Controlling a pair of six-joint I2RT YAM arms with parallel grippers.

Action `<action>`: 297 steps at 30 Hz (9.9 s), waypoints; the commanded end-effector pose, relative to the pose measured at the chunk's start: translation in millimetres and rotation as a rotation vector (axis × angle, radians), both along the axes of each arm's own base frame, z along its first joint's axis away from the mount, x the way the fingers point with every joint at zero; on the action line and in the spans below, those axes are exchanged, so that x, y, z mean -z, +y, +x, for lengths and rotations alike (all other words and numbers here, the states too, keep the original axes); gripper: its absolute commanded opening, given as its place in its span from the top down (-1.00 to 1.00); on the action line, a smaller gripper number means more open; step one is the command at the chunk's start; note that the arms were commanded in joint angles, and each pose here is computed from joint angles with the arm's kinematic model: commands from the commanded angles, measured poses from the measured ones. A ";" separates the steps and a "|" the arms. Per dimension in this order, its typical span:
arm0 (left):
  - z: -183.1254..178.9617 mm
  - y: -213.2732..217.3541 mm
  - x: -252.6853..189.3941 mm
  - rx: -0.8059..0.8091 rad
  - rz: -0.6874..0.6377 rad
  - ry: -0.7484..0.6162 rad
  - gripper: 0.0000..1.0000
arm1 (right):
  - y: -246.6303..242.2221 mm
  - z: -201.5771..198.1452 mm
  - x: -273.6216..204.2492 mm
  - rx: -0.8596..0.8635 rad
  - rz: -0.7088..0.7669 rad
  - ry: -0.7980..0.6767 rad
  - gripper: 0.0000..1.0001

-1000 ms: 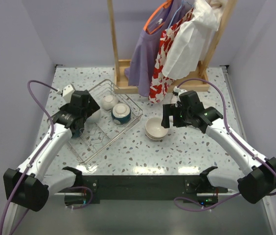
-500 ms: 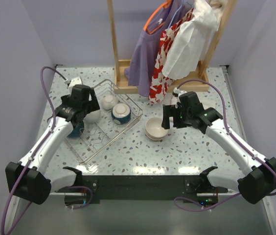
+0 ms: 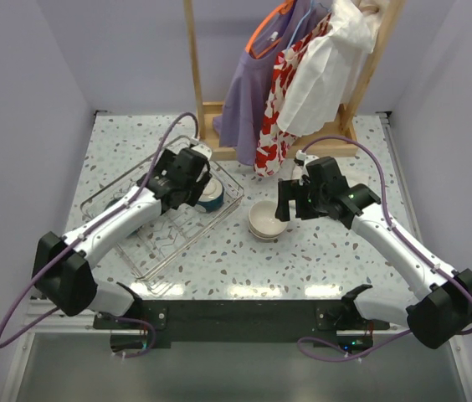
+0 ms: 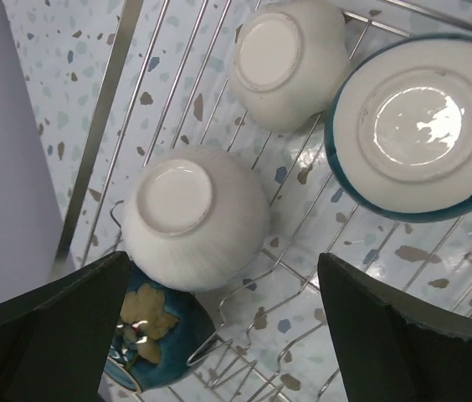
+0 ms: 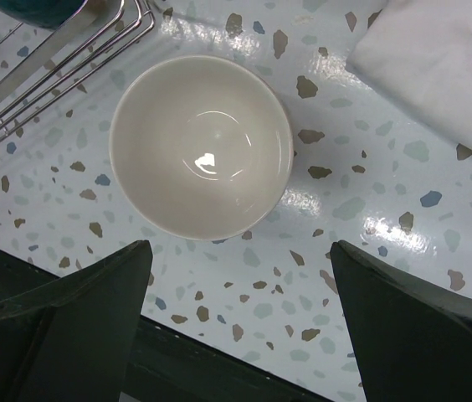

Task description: Unload the bowls from the dish rack

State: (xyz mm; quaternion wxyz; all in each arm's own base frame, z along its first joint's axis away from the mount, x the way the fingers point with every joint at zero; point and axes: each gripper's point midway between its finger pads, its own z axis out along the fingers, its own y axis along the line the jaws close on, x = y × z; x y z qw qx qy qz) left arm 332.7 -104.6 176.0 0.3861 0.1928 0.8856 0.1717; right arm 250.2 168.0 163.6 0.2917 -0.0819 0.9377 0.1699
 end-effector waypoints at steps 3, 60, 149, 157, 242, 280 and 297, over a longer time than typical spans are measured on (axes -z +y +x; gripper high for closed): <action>13.4 15.2 -14.2 0.058 0.349 0.014 -1.00 | 2.9 2.3 -8.3 -0.024 0.014 -0.028 -0.85; 11.1 40.7 76.2 0.137 0.655 0.184 -1.00 | 6.9 1.6 -7.4 -0.042 0.027 -0.020 -0.85; 0.5 39.9 8.3 -0.329 -0.129 -0.066 -1.00 | 9.9 3.6 -10.3 -0.040 0.041 -0.022 -0.85; -0.4 29.2 -11.2 -0.509 -0.628 -0.118 -1.00 | 10.7 3.5 -10.2 -0.043 0.044 -0.020 -0.85; 19.6 77.1 42.0 -1.032 -1.250 -0.518 -0.77 | -1.1 -3.2 -5.5 -0.070 -0.007 -0.055 -0.86; 35.5 59.4 5.8 -1.046 -1.266 -0.430 0.07 | -5.2 -3.4 -12.5 -0.111 -0.033 -0.101 -0.88; 40.4 49.7 -42.0 -0.723 -1.046 -0.379 1.00 | -0.1 -2.4 -21.1 -0.109 -0.004 -0.098 -0.88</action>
